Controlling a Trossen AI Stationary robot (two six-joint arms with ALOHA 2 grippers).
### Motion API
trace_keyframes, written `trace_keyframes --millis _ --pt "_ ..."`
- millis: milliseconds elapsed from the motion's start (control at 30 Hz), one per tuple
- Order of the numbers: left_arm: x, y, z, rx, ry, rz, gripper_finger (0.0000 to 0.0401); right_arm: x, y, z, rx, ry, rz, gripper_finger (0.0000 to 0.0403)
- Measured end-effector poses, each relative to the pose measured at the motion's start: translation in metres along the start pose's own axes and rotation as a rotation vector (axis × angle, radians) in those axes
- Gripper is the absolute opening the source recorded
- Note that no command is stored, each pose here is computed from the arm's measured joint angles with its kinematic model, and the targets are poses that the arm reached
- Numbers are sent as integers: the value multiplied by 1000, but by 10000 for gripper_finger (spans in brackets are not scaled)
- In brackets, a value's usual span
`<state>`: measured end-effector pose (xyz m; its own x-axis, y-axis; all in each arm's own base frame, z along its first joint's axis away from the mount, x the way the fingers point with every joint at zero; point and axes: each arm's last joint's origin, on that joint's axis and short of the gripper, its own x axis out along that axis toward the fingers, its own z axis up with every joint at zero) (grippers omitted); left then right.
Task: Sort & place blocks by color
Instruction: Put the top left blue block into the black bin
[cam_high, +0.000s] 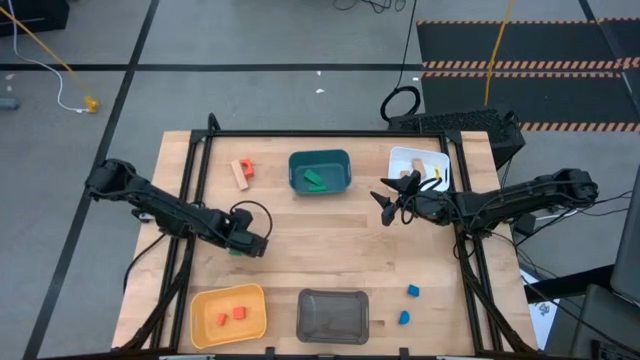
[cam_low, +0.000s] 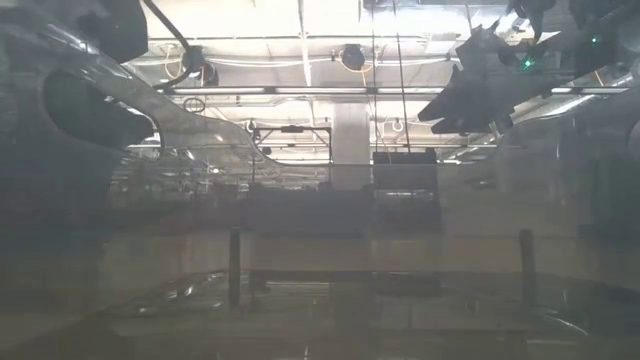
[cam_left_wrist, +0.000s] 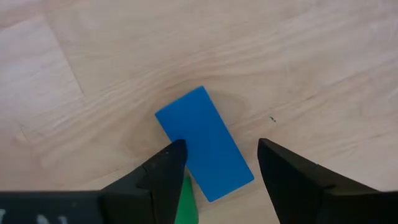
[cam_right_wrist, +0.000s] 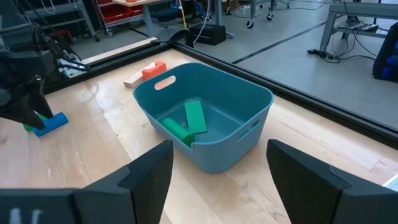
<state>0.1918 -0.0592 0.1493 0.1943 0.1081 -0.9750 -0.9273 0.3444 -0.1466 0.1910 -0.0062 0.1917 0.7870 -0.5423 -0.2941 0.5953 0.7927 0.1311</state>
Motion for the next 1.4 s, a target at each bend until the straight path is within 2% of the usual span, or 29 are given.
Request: trace_keyframes --millis 233,667,1067,1400 --pt "0 0 0 -4 0 -6 215 0 0 0 0 0 0 250" --pt "-7 3 1 -41 15 -30 261 0 0 0 0 1 0 250" --pt "-7 7 1 -57 8 9 261 0 0 0 0 0 0 250" --pt "0 4 1 -56 -20 32 238 0 0 0 0 0 0 250"
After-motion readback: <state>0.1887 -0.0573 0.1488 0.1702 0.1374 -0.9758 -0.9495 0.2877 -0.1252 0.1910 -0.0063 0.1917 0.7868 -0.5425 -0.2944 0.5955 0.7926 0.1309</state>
